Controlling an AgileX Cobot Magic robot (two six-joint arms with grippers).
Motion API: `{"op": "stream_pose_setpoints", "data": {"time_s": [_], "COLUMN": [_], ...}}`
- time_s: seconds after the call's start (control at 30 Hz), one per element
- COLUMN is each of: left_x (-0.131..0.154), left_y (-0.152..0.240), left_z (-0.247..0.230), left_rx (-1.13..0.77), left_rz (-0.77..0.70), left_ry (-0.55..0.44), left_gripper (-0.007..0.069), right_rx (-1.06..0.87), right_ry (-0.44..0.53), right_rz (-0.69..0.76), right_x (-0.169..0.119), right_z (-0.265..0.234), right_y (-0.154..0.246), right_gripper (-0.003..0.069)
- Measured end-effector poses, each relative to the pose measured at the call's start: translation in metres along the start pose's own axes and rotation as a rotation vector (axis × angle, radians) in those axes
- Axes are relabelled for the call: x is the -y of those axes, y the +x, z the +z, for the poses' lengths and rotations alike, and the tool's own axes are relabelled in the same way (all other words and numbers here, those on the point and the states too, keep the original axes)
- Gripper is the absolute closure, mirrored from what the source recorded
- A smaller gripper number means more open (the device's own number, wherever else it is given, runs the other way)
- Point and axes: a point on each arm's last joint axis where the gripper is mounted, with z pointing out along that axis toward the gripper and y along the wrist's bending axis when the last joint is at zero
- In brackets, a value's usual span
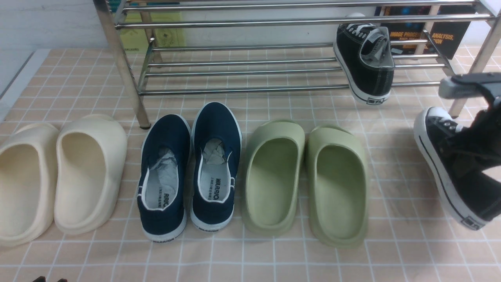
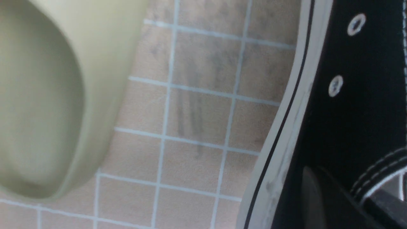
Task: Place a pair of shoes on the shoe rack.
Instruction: Use the right arm to grab the shoe closest to it, then use the right arm to put a shoe into the shoe rack
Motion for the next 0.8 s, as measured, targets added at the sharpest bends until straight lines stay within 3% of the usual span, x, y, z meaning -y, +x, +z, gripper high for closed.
{"op": "stream_pose_setpoints", "data": {"time_s": [0.27, 0.8], "left_x": [0.0, 0.0], "left_y": [0.0, 0.0], "left_z": [0.0, 0.0], "left_rx": [0.0, 0.0], "left_rz": [0.0, 0.0], "left_ry": [0.0, 0.0], "left_gripper": [0.0384, 0.0384], "right_rx": [0.189, 0.289], "right_ry": [0.022, 0.079], "right_rz": [-0.028, -0.209], "right_x": [-0.001, 0.009], "right_z": [-0.027, 0.017], "right_y": [-0.032, -0.133], "right_gripper": [0.0656, 0.0653]}}
